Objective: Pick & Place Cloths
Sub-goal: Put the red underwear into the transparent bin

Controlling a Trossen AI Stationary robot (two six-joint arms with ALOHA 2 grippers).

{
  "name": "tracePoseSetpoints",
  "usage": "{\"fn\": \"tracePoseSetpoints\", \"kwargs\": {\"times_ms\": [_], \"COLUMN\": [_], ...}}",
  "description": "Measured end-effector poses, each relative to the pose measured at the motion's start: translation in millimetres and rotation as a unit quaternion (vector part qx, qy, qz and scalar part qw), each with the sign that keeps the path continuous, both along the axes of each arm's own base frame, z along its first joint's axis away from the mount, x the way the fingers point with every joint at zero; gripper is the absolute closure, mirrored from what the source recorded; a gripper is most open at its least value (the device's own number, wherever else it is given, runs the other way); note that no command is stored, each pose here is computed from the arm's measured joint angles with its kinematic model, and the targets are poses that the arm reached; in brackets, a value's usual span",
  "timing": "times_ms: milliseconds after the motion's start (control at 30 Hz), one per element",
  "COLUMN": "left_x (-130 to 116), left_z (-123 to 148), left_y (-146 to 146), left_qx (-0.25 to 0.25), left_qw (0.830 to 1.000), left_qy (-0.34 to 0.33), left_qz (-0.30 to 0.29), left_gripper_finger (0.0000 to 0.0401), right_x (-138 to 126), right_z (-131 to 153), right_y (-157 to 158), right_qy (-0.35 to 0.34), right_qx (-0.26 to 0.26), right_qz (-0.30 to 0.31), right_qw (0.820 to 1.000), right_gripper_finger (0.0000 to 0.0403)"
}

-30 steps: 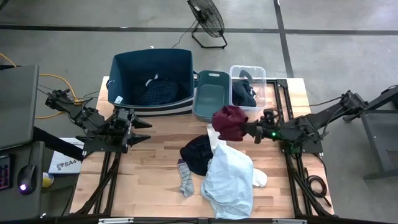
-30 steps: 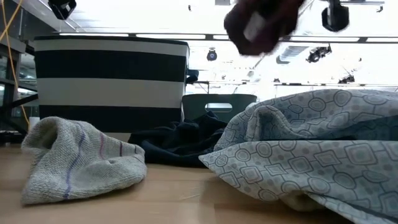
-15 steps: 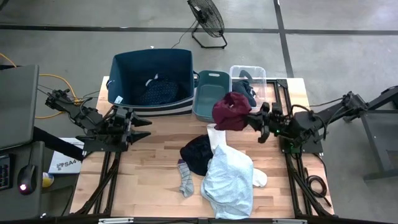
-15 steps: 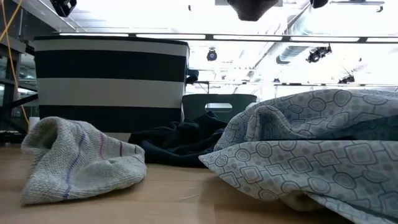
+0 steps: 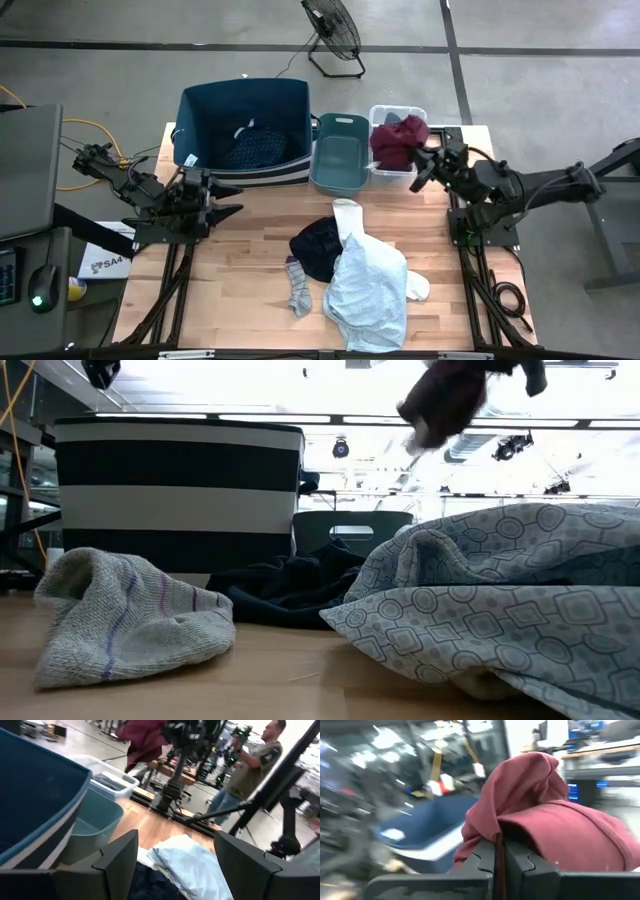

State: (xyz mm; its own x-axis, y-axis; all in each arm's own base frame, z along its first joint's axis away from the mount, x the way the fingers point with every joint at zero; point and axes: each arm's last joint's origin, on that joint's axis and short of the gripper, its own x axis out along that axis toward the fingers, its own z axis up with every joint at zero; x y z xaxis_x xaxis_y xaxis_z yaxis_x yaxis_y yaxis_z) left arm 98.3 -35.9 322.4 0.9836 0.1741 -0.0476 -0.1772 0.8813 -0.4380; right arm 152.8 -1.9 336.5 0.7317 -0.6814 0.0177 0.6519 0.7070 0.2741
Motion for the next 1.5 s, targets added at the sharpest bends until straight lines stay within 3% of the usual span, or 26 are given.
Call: {"fn": "tracePoseSetpoints", "kwargs": {"times_ms": [167, 367, 533, 767, 933, 1067, 1267, 1500], "left_x": [0, 0, 0, 0, 0, 0, 0, 0], "left_z": [1, 2, 2, 2, 2, 2, 2, 2], "left_y": [1, 1, 2, 2, 2, 2, 2, 2], "left_qx": [-0.006, -0.019, -0.027, -0.027, -0.03, -0.03, -0.03, -0.031], "left_qw": [1.0, 0.999, 0.999, 0.999, 0.999, 0.999, 0.999, 0.999], "left_qy": [-0.007, -0.015, -0.016, -0.017, -0.017, -0.015, -0.015, -0.015], "left_qz": [0.022, 0.025, 0.028, 0.037, 0.038, 0.039, 0.039, 0.039], "left_gripper_finger": [0.0146, 0.0146, 0.0146, 0.0146, 0.0146, 0.0146, 0.0146, 0.0146], "right_x": [-6, -8, -8, -14, -24, -21, -5, 17], "right_z": [-14, -23, -33, -18, -2, 3, -4, -30], "right_y": [-23, -55, -82, -108, -127, -144, -172, -199], "right_qy": [0.093, 0.158, 0.198, 0.192, 0.239, 0.313, 0.438, 0.505], "right_qx": [-0.007, -0.007, 0.017, 0.021, 0.016, 0.038, 0.085, 0.131], "right_qz": [-0.032, -0.013, 0.042, 0.201, 0.182, 0.172, 0.149, 0.142], "right_qw": [0.995, 0.987, 0.979, 0.96, 0.954, 0.933, 0.882, 0.841], "right_gripper_finger": [0.0399, 0.0399, 0.0399, 0.0399, 0.0399, 0.0399, 0.0399, 0.0399]}}
